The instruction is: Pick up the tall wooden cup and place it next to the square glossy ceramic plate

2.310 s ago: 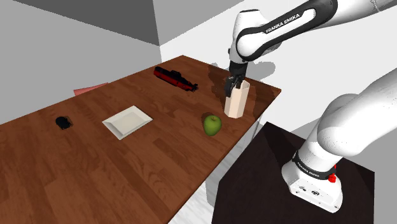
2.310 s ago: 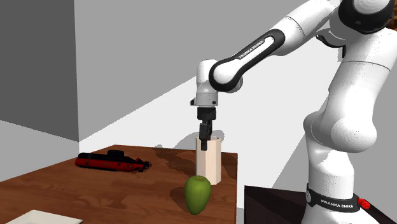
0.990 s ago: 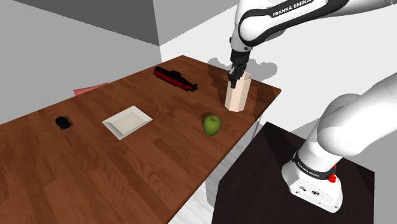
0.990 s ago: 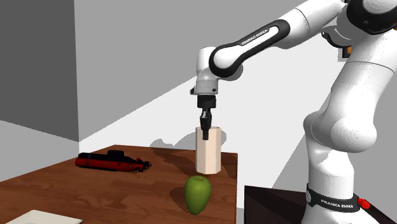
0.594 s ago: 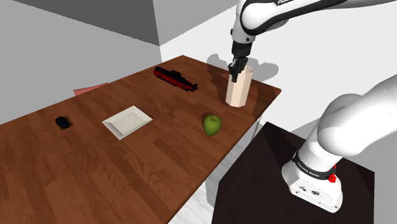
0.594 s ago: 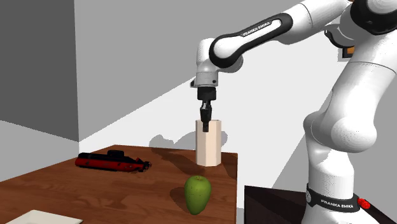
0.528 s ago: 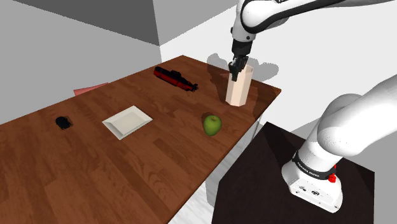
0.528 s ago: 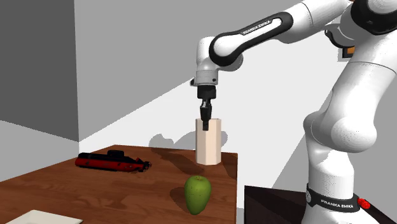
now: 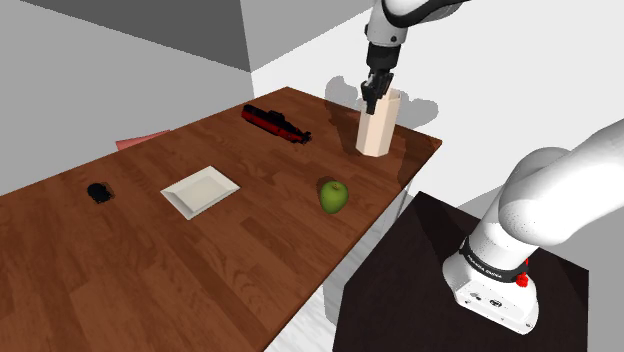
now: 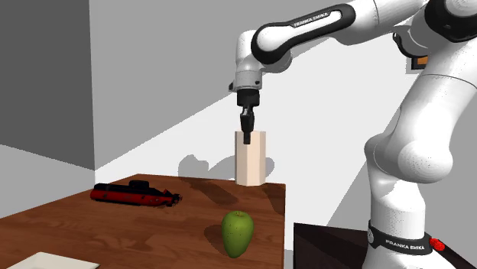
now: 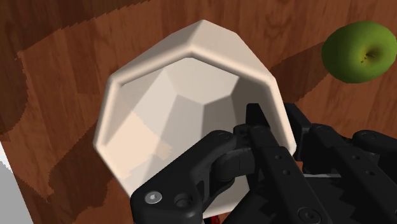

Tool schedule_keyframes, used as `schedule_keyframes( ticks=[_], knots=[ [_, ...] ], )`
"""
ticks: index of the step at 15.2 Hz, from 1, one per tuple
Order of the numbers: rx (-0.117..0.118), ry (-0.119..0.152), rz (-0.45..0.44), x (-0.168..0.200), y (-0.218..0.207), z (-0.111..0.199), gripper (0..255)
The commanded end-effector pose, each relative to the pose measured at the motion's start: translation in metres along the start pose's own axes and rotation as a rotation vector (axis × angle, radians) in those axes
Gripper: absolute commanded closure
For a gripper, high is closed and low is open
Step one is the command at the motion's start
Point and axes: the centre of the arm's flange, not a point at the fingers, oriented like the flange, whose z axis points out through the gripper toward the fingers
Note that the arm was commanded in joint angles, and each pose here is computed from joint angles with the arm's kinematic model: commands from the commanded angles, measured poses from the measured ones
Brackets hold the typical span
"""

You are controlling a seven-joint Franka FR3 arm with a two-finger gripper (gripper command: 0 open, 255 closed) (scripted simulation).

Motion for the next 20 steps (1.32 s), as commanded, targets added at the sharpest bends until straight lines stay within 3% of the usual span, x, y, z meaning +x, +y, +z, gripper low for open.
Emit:
schedule_keyframes(
  ticks=[1,20],
  knots=[
    [0.0,0.0,0.0,0.0,0.0,-0.011,255],
    [0.0,0.0,0.0,0.001,-0.001,-0.111,255]
  ],
)
